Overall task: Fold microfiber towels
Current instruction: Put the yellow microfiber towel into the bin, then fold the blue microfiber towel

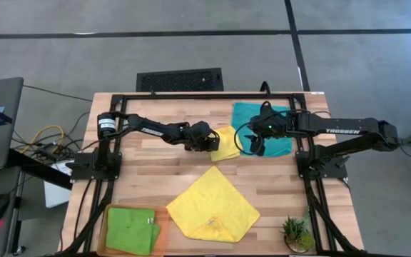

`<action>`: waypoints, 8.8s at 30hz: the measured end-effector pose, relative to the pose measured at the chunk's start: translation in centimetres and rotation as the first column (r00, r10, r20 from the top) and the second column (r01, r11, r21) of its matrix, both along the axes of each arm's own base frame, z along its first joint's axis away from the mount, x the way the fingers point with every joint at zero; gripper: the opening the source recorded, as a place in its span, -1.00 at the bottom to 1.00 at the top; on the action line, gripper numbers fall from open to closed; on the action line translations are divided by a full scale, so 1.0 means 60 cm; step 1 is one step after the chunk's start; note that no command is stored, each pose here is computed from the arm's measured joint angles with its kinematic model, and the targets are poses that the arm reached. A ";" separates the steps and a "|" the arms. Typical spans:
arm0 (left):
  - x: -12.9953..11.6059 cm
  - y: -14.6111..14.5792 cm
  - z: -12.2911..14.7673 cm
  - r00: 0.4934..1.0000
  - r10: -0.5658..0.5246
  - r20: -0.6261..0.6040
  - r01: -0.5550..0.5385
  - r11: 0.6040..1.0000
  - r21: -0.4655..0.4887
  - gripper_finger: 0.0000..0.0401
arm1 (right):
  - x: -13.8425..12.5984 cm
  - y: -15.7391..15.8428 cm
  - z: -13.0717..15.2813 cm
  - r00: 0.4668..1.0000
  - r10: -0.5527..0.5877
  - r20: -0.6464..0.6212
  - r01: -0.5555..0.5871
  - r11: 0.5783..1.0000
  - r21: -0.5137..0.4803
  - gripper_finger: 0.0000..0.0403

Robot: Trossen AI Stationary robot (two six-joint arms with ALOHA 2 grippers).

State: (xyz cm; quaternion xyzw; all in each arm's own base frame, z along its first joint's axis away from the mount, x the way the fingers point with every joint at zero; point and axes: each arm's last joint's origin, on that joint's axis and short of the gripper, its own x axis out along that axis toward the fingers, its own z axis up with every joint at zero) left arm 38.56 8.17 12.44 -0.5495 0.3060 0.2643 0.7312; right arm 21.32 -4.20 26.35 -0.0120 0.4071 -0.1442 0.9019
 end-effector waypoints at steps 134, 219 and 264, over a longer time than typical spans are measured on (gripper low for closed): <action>-0.454 -0.554 0.190 0.816 -0.265 -0.513 0.178 0.961 -0.214 -0.11 | 0.043 0.100 0.052 0.840 0.306 0.447 -0.433 0.875 0.215 0.10; -0.059 -0.068 0.233 0.751 -0.658 -0.064 0.589 0.622 0.517 -0.11 | 0.042 -0.031 -0.249 0.283 0.212 -0.935 0.245 0.927 0.284 0.10; 0.057 -0.068 0.054 0.611 -0.692 -0.385 0.635 0.139 0.760 -0.11 | 0.053 -0.019 -0.120 0.634 0.158 -0.757 0.080 0.960 0.267 -0.98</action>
